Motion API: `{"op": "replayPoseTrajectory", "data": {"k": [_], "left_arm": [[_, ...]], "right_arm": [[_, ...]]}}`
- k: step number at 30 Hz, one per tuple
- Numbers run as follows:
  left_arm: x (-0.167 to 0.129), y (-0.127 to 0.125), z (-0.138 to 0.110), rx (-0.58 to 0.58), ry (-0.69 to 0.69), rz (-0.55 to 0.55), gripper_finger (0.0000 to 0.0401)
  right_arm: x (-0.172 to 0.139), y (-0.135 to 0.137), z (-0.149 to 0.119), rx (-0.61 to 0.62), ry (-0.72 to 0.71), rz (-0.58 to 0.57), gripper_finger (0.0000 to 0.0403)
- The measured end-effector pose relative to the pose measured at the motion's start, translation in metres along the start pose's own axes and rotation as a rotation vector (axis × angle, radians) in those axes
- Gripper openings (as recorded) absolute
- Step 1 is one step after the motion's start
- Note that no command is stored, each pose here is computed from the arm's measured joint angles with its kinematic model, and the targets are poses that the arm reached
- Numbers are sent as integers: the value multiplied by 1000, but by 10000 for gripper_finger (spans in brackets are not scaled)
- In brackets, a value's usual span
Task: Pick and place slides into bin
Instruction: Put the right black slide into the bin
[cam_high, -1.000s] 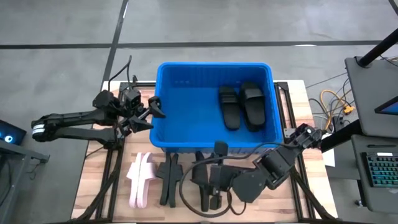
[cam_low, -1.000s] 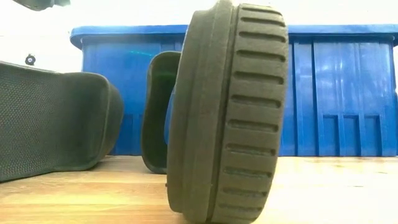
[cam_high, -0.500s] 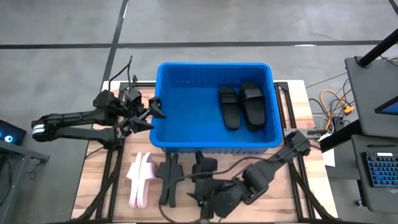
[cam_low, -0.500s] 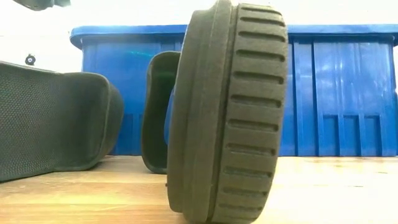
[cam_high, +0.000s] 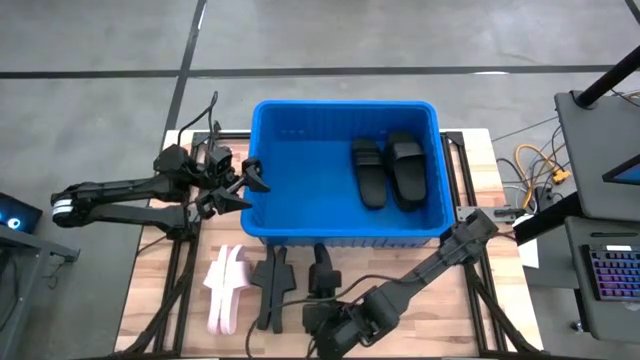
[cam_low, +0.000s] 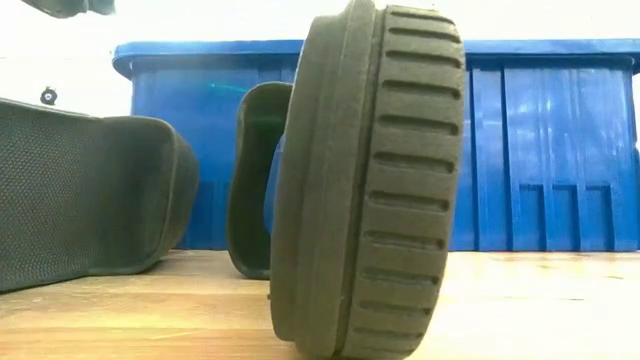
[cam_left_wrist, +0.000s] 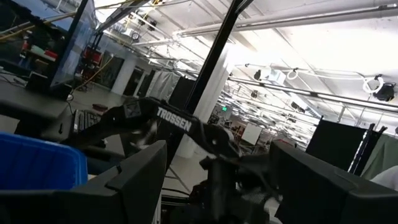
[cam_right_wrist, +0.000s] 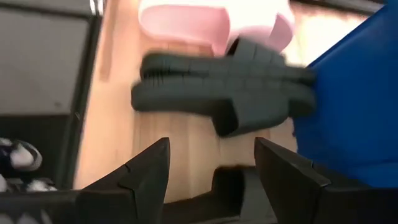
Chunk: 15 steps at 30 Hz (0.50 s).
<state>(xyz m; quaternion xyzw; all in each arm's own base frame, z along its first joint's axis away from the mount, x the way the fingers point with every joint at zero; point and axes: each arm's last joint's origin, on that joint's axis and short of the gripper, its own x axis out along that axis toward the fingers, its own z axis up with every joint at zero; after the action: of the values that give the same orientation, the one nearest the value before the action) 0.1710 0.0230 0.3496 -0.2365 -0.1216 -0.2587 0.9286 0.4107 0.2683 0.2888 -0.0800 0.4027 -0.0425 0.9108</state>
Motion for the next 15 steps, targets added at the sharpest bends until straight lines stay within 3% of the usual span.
{"op": "replayPoseTrajectory", "data": {"k": [8,15], "left_arm": [[2,3,-1,-7,7,6,270],[5,9,-5,-22,22,19,270]], "right_arm": [[35,13,-19,-69,79,-72,224],[42,12,-26,-153,93,-169,224]]}}
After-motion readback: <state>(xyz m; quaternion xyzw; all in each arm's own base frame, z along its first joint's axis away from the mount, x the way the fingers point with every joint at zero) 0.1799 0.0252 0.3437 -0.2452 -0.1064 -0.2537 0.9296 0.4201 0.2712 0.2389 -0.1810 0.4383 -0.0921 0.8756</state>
